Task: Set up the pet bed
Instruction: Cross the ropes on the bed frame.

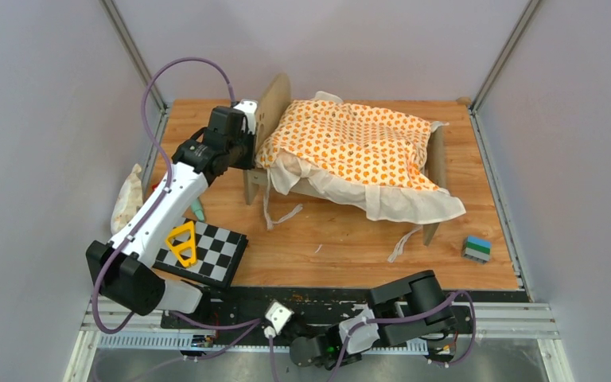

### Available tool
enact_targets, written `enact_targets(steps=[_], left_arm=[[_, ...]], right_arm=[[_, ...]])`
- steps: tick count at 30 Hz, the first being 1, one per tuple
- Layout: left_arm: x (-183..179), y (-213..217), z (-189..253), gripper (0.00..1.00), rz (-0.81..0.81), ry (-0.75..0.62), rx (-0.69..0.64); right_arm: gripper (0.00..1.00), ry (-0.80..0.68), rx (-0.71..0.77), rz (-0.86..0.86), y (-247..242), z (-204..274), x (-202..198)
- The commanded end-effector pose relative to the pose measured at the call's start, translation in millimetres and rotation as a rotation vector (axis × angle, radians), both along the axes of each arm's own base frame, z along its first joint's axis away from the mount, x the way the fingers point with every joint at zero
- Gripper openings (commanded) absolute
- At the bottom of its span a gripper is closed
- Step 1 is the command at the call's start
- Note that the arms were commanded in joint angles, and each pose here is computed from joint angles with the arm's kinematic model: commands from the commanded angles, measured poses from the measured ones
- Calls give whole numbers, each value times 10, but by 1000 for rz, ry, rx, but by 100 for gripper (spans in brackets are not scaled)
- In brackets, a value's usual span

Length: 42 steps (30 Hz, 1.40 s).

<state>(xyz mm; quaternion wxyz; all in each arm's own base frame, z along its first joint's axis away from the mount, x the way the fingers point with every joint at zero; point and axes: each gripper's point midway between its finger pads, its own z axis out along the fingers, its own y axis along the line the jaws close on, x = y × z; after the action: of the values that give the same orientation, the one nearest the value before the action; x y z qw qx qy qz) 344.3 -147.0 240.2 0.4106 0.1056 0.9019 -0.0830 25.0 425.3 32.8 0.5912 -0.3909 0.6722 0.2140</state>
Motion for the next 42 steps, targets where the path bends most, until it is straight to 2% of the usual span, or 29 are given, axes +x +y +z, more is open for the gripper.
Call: enact_targets(steps=[1, 7, 8, 11, 13, 16, 19, 24, 29, 34, 42], left_arm=[[244, -430, 721, 0, -64, -188, -245], [265, -449, 638, 0, -63, -186, -252], [268, -447, 629, 0, -61, -189, -253], [278, -426, 637, 0, -52, -202, -249], [276, -438, 684, 0, -56, -207, -258], [253, -467, 803, 0, -68, -216, -281], [198, -471, 939, 0, -80, -232, -300], [73, -432, 1154, 0, -102, -272, -312], [-47, -387, 1261, 0, -109, -279, -317], [-126, -361, 1281, 0, -107, -270, -322], [-212, -351, 1422, 0, -120, -278, -336]], right_arm=[[0, 43, 23, 47, 48, 84, -178], [0, 8, 10, 8, -18, 225, -93], [2, 0, 5, 2, -44, 262, -68], [28, -7, 10, -28, -151, 406, 57], [41, 2, 15, -47, -223, 502, 186], [53, 16, 40, -92, -300, 642, 507], [61, 9, 92, -104, -254, 820, 799], [64, -9, 156, -121, -89, 979, 1312], [65, -69, 241, -237, -22, 1084, 1871], [65, -190, 297, -285, 143, 1135, 2203], [64, -222, 319, -328, 206, 1099, 2563]])
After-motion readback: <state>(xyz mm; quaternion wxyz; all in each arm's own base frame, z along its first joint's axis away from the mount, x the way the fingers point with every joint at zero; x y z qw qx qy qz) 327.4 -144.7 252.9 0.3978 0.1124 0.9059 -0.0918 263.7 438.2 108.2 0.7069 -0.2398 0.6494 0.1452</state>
